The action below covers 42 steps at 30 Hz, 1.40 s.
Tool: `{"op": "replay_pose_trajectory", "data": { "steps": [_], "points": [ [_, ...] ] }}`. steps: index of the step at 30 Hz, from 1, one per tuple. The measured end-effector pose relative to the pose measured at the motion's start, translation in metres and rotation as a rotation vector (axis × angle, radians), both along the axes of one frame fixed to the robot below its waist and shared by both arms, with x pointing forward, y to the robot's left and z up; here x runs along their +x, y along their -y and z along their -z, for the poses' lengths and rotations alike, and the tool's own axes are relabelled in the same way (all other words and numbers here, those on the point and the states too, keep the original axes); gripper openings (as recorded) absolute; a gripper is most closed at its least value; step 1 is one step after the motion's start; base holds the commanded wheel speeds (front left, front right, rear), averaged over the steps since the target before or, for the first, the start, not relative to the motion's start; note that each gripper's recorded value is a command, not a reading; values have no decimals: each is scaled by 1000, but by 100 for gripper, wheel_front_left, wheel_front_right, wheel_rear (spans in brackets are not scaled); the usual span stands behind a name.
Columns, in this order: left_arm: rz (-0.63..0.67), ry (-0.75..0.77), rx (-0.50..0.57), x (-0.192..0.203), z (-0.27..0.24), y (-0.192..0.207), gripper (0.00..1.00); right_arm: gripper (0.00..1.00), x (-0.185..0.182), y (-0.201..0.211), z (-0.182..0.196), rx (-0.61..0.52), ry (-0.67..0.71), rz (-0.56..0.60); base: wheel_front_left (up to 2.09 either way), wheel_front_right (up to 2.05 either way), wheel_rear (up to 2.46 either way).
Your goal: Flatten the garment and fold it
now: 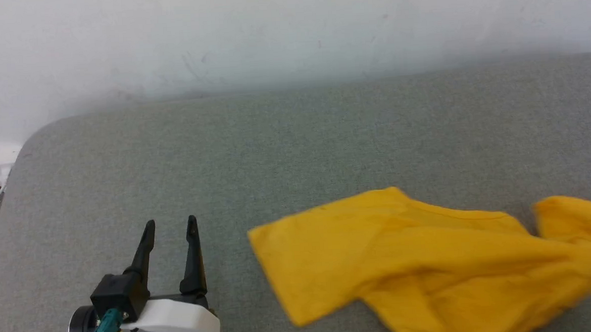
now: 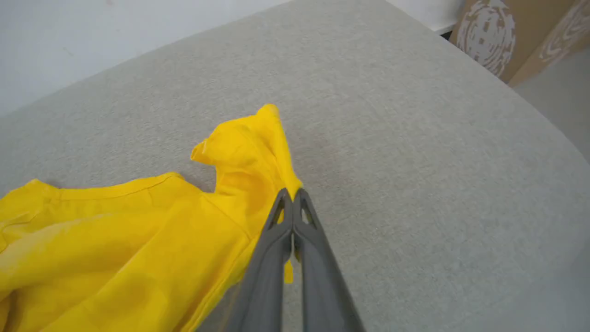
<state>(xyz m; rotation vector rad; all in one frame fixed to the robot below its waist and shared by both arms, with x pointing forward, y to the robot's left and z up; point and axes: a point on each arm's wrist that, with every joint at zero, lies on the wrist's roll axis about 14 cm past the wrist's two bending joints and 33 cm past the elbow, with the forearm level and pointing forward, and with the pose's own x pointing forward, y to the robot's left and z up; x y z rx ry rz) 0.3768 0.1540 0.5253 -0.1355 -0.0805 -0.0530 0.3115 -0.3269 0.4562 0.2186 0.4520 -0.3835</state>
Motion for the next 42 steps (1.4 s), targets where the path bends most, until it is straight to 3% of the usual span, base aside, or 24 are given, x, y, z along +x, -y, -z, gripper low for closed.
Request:
{"op": "replay_pose_trajectory", "data": {
  "steps": [4,8,9,10,11,20,26,32,36,42],
  "points": [
    [8,-8,0,3,3,3,100,0,-38,37,34,100,-21,185,0,0,0],
    [28,-19,2,7,7,8,100,0,-63,32,76,171,-90,243,0,0,0],
    [33,-21,3,7,8,9,100,11,-67,30,83,181,-101,252,0,0,0],
    [38,-24,4,8,9,10,100,65,-68,29,88,184,-106,257,0,0,0],
    [41,-27,4,9,10,11,100,100,-67,28,89,180,-97,259,0,0,0],
    [41,-33,9,7,11,11,100,100,-26,51,14,-105,264,256,0,0,0],
    [35,-46,17,2,12,8,100,100,13,5,-32,-205,416,46,0,0,0],
    [51,-70,31,-1,16,11,100,100,30,-69,-58,-220,489,-201,0,0,0],
    [84,-92,41,1,19,19,100,100,28,-105,-67,-191,510,-305,0,0,0],
    [272,-195,75,16,34,66,100,100,24,-134,-72,-150,512,-386,0,0,0]
  ]
}}
